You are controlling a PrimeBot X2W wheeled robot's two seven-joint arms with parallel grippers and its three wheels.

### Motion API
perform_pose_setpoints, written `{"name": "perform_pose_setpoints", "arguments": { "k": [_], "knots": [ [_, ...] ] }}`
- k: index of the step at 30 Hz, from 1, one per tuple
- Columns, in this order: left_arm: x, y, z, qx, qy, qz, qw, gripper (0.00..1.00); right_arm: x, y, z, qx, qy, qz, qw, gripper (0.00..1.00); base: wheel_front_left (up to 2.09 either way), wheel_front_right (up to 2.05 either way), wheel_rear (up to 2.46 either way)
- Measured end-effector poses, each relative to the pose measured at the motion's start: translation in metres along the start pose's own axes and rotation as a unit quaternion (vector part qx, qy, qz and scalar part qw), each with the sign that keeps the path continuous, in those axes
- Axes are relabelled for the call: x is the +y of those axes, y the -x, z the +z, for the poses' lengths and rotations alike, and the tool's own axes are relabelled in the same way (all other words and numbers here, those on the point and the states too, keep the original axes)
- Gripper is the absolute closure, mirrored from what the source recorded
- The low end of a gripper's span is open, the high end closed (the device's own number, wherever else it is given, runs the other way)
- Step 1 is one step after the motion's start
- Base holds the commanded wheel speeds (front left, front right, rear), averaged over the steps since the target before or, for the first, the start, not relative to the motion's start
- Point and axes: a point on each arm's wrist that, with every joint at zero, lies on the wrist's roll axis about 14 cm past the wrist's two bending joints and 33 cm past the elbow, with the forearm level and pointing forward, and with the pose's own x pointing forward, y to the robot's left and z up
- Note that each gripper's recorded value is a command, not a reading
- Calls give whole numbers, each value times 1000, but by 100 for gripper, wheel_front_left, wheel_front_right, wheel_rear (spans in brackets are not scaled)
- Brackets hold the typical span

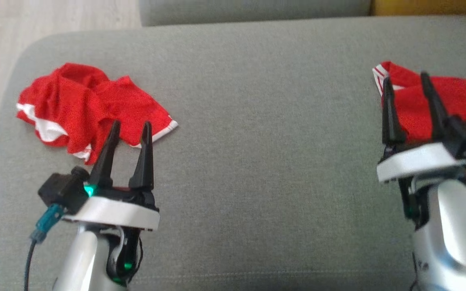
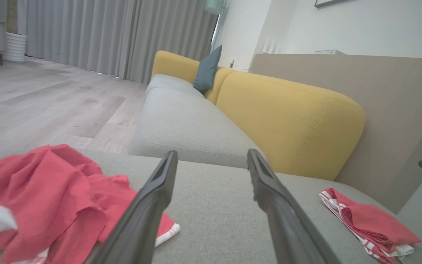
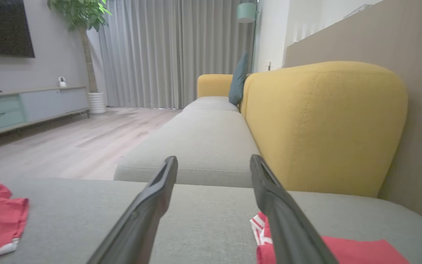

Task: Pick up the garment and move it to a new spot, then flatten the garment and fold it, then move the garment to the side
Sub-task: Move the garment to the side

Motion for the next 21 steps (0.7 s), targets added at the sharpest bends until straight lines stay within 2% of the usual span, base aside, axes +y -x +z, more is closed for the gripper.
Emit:
{"name": "perform_pose_setpoints", "arguments": {
  "k": [5,9,21],
  "knots": [
    [4,22,5,-2,8,21,1000,0,17,24,-7,-8,-54,15,998,0,0,0,0],
    [3,41,-1,10,8,32,999,0,27,50,-26,11,-87,19,996,0,0,0,0],
    [3,58,-1,13,4,44,999,0,31,84,-50,37,-120,11,992,0,0,0,0]
  ]
}}
